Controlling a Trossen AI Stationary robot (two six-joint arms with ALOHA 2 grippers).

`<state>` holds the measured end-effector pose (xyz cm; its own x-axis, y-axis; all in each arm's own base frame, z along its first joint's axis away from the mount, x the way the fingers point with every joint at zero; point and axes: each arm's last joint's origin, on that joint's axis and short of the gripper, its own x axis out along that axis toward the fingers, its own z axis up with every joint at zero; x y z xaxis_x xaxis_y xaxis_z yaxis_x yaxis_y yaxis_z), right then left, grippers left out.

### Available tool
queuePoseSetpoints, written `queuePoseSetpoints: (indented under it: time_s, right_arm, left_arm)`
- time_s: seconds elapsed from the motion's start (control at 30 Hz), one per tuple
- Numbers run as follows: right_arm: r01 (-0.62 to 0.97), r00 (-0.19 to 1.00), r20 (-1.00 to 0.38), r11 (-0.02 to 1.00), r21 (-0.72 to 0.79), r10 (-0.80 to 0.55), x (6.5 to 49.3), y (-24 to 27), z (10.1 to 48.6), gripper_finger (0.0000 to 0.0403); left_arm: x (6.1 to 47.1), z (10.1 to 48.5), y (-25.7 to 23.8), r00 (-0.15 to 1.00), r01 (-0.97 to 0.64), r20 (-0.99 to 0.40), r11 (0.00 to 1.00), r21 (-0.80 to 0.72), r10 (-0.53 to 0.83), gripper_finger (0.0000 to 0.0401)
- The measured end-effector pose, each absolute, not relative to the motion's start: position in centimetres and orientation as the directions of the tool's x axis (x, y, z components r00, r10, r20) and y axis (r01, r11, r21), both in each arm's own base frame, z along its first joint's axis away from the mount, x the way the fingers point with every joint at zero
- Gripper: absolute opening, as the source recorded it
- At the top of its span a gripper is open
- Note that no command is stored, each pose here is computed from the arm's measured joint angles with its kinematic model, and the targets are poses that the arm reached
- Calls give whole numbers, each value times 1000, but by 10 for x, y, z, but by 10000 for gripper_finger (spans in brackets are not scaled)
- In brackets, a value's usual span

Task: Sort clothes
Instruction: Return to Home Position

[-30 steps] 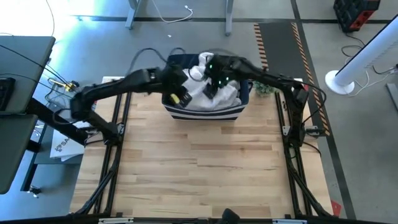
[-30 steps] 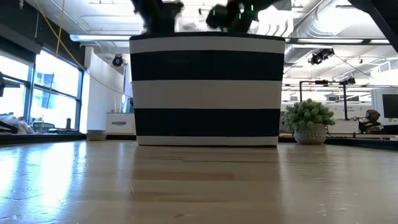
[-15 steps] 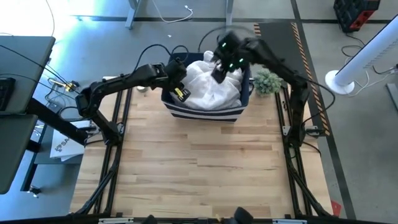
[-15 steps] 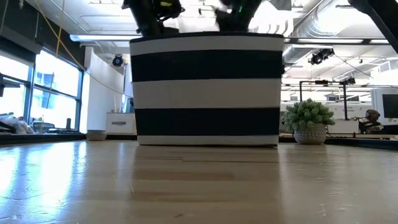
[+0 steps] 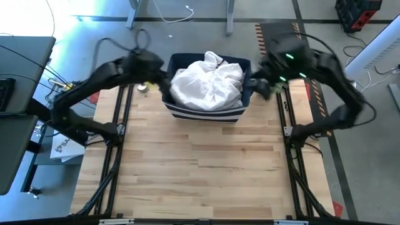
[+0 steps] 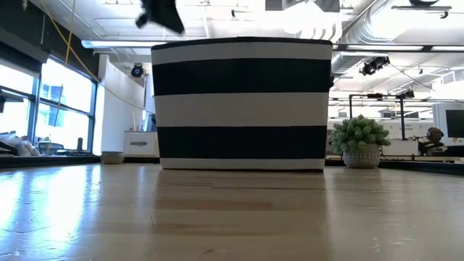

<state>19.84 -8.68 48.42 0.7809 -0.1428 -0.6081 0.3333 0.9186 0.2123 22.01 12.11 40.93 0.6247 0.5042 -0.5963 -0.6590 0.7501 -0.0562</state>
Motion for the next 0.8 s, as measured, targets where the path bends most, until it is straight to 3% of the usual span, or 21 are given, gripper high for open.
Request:
queuePoseSetpoints:
  time_s: [0.13, 0.27, 0.5, 0.8]
  right_arm:
    - [266, 871, -484, 910, 318, -86, 156, -48, 490, 273]
    - [205, 939, -339, 885, 418, -58, 114, -27, 480, 267]
    - [118, 993, -78, 848, 517, -91, 68, -13, 424, 238]
    - [-12, 998, 60, 815, 580, -28, 51, -7, 320, 197]
  left_arm:
    - [189, 436, 92, 774, -510, -496, 852, -118, 394, 39]
    - [157, 456, 71, 851, -438, -392, 883, -168, 348, 39]
    - [105, 475, 48, 870, -484, -244, 837, -256, 429, 7]
    - [52, 485, 28, 841, -520, -97, 746, -416, 532, 9]
